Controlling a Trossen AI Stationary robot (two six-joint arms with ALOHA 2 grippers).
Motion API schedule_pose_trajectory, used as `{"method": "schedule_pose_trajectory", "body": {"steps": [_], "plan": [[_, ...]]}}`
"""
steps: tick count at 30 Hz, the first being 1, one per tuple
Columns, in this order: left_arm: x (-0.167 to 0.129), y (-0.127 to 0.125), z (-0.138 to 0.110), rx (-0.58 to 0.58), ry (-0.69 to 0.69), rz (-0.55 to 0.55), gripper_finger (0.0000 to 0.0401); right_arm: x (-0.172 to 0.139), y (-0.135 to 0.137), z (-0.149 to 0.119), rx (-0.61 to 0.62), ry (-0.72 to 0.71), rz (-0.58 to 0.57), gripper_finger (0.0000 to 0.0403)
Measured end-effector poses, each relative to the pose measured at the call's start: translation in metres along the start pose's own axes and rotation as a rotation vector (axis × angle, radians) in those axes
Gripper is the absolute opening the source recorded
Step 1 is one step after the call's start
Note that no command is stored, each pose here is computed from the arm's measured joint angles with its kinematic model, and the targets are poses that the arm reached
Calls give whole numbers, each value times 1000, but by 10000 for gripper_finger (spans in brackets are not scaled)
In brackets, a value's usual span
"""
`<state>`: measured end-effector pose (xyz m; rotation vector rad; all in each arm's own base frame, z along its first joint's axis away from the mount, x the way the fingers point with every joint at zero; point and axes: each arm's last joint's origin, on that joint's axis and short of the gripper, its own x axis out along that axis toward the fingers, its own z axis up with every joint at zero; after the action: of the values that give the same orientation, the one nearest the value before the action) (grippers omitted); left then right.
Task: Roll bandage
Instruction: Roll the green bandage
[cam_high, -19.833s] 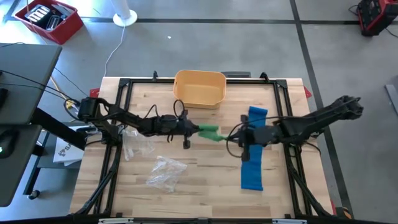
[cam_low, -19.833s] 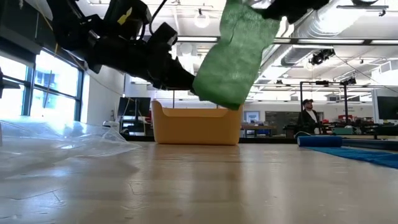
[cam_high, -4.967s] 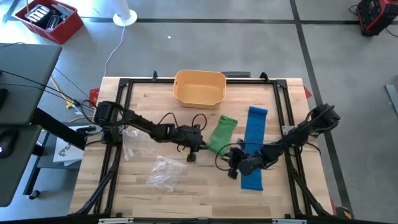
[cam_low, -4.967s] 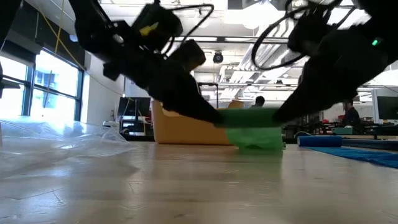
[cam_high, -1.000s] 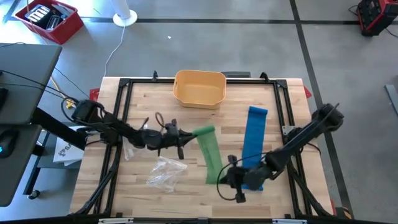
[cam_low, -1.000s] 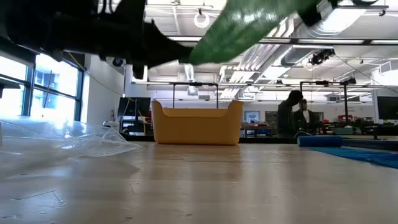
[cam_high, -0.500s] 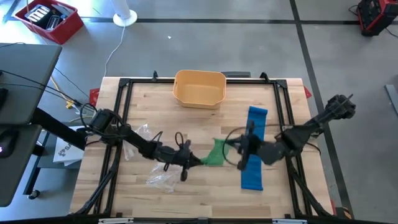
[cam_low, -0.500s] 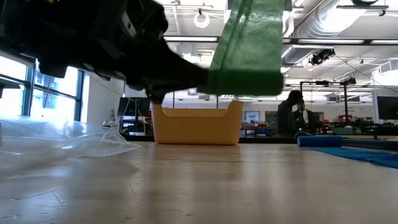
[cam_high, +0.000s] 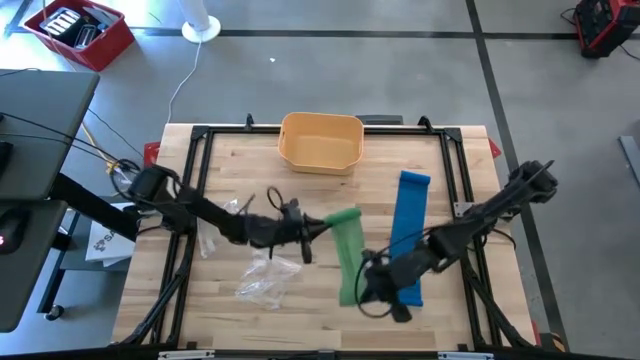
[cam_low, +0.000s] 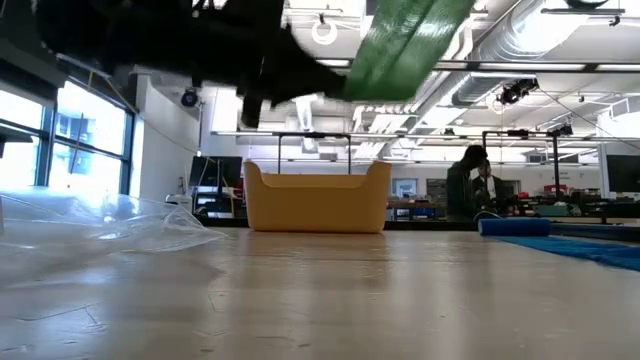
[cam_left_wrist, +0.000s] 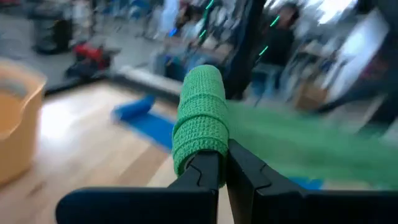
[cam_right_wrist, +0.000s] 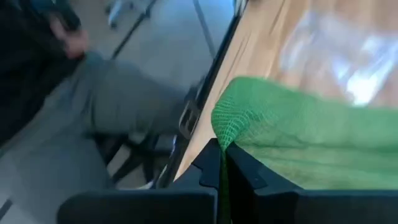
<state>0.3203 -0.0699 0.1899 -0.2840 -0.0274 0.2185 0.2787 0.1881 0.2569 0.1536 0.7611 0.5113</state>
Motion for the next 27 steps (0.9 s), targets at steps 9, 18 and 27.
{"method": "schedule_pose_trajectory", "body": {"steps": [9,18,27], "plan": [[-4,4,50,-193,-186,-271,5,76,-17,-39,83,201,-21,0],[-8,0,61,-304,-342,-416,5,81,-41,-33,34,166,-71,0],[13,23,34,-86,-74,-42,5,36,-17,11,2,-136,38,0]]}}
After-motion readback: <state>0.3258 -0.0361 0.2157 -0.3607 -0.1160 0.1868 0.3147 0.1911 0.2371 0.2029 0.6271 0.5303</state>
